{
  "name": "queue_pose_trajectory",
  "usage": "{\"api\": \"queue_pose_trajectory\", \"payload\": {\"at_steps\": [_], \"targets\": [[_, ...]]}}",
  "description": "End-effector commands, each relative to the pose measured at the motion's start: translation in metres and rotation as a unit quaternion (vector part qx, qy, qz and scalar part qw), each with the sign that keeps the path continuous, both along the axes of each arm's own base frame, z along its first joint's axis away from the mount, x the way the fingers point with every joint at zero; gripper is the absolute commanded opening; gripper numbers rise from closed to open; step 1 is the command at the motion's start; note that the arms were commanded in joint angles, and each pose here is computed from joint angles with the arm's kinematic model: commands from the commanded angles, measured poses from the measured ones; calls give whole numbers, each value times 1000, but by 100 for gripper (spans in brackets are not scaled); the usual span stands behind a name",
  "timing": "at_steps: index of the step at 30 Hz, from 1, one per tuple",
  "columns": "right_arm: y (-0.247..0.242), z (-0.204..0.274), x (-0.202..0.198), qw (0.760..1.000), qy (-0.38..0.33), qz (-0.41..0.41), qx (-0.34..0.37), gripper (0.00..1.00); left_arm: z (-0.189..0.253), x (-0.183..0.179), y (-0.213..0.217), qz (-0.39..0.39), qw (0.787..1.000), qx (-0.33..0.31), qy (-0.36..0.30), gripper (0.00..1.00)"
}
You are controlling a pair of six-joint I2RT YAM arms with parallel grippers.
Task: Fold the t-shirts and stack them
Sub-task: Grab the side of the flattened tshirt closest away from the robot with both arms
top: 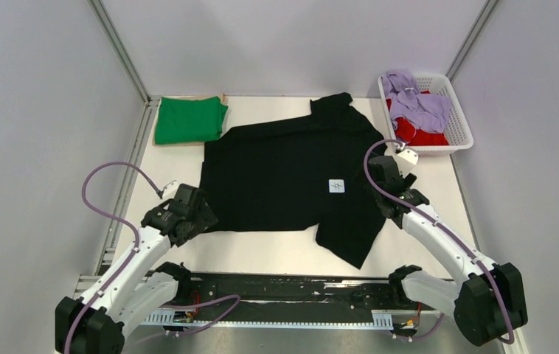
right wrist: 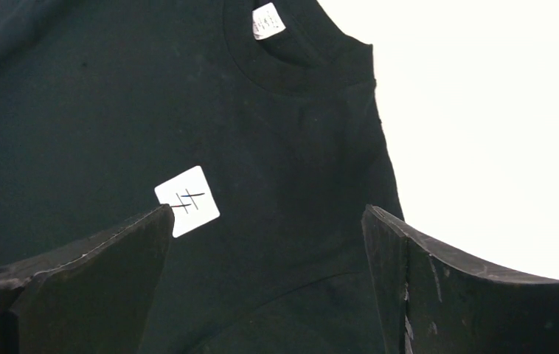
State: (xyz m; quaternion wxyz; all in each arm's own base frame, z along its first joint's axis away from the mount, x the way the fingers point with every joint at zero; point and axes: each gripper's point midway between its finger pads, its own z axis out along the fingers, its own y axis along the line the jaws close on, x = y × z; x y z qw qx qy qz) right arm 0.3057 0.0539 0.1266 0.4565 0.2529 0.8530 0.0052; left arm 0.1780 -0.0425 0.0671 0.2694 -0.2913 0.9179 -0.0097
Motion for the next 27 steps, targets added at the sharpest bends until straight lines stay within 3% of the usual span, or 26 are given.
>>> {"api": "queue_pose_trajectory", "payload": {"at_steps": [1, 6, 12, 21, 27], "targets": [[10, 10, 9, 999, -31, 20, 20, 100, -10, 5, 6, 62, 998, 4, 5, 89], [11, 7, 12, 999, -32, 23, 19, 100, -27, 9, 2, 77, 996, 4, 35, 76], [13, 1, 15, 999, -25, 29, 19, 100, -37, 24, -2, 103, 994, -10, 17, 67], [16, -6, 15, 999, -13, 45, 28, 100, -49, 40, -2, 130, 992, -9, 1, 65], [16, -2, 12, 998, -21, 45, 35, 100, -52, 52, 3, 143, 990, 6, -9, 57]]}}
